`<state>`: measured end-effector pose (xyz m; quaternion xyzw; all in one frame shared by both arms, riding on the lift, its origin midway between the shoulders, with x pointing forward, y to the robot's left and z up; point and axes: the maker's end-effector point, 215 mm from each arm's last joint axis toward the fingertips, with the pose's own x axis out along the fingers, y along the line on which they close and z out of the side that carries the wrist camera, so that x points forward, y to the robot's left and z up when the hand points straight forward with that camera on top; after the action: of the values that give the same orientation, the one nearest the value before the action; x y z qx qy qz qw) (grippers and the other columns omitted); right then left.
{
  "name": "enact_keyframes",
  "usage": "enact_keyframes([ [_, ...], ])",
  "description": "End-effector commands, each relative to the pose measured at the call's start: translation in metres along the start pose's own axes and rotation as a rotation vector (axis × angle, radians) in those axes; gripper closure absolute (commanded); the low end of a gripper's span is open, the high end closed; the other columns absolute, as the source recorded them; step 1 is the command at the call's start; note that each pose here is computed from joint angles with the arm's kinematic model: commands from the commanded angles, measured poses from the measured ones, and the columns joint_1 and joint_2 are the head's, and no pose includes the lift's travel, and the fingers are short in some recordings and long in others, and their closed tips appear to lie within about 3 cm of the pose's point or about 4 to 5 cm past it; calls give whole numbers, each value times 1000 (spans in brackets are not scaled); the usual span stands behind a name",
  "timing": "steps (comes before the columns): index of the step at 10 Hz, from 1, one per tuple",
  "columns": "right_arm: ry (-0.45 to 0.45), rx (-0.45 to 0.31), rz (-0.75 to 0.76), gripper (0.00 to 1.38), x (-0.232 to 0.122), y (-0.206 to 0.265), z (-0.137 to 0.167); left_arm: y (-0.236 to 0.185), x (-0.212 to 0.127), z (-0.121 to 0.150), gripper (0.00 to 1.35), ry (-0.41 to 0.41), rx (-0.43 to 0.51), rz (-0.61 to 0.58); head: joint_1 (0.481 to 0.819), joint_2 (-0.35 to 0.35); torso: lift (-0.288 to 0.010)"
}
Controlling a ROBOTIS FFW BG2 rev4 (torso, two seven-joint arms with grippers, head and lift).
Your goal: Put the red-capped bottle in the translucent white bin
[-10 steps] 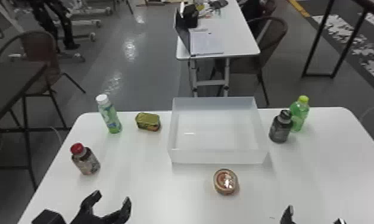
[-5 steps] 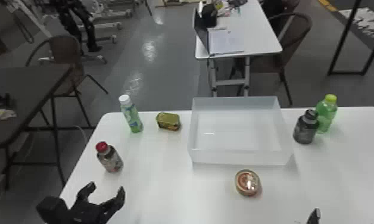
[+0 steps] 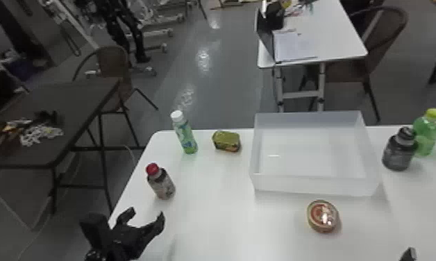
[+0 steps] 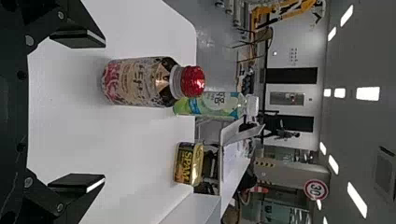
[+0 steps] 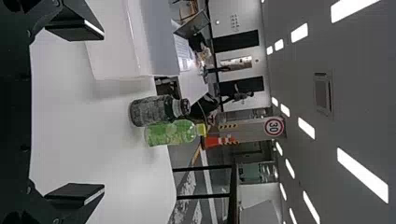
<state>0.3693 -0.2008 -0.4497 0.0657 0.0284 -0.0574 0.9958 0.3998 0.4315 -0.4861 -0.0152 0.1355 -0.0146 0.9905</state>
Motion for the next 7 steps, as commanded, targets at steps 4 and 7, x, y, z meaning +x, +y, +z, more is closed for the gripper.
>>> enact_keyframes([
  [4,2,10,8,142,3,4,-2,10,50,-10,265,39,5,-38,695,325,-35],
  [7,8,19,13,142,3,5,-5,36,71,5,259,59,62,-26,695,327,-35],
])
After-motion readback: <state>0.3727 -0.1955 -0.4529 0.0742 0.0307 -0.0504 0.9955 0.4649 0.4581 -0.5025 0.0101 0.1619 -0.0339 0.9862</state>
